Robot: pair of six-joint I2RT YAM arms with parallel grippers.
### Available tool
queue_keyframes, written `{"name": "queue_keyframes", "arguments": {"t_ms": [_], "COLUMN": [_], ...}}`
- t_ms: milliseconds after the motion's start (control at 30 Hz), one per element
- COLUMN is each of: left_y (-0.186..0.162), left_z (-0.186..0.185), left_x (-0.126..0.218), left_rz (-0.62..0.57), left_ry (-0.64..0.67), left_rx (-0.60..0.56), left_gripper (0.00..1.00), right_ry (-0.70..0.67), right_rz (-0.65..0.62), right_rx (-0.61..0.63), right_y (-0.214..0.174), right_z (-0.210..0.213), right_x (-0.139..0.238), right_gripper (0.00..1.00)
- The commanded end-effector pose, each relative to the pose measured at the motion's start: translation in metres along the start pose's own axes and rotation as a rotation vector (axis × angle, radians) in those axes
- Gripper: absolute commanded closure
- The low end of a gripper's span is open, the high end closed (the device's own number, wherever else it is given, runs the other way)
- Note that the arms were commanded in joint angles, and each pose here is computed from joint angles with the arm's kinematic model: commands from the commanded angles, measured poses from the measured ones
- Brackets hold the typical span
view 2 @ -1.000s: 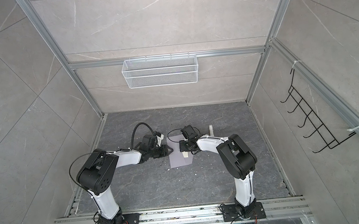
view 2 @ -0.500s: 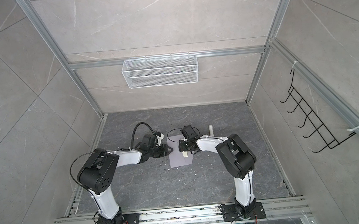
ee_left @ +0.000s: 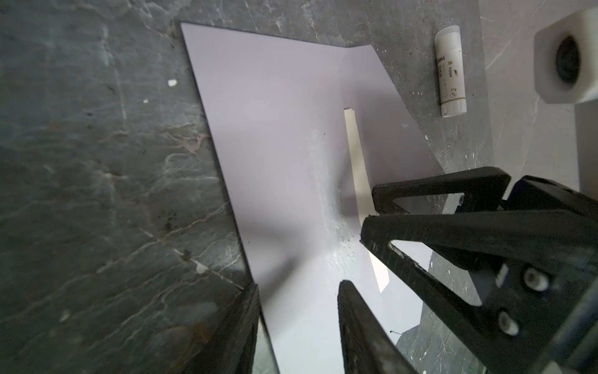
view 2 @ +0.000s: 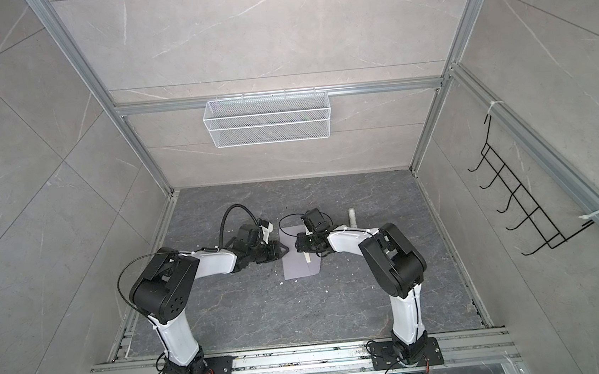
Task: Place the letter into the envelope and seal it
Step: 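Press the letter flat inside the envelope with the right gripper while the left pins it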
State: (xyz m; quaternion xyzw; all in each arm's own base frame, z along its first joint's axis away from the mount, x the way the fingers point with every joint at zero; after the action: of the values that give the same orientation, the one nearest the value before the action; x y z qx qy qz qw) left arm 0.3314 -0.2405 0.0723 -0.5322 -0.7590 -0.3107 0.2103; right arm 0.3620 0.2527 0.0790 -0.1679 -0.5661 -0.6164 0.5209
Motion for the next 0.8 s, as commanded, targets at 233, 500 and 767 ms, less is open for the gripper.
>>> {"name": "queue_keyframes", "arguments": {"t_ms": [233,500,767], "left_y": [-0.007,-0.007,-0.007], "left_z": [0.004,0.002,0.000], "left_x": [-0.006,-0.006,-0.005], "left_rz": [0.031,0.030,0.027], "left_ry": [0.003,-0.005,-0.007], "left_rx": [0.020,0.022,0.019], "left_gripper": [0.56,0.56,0.56], "right_ry": [0.034,0.043,0.049], "right_rz": [0.047,0.048,0.051], "right_rx": [-0.045,-0.050,-0.049], "right_y": [-0.017,-0.019,-0.019], "right_z": [0.004,0.009,0.012], "right_x": [-0.012,-0.013,-0.014], "right_gripper": [0.47,0.48,0.48]}}
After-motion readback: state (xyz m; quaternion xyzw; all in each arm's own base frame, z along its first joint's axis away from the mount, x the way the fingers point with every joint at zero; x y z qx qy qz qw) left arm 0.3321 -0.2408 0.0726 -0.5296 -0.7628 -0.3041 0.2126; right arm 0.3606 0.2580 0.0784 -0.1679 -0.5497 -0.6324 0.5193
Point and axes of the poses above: each gripper's point midway between its finger pads, its own x axis back along the fingers, its own z axis along the line the jaws close on, y = z × x, the point moved 6 cm from there along x, back along the fingers, and after that the axes turned 15 degrees about x, right-handed, at the moved point
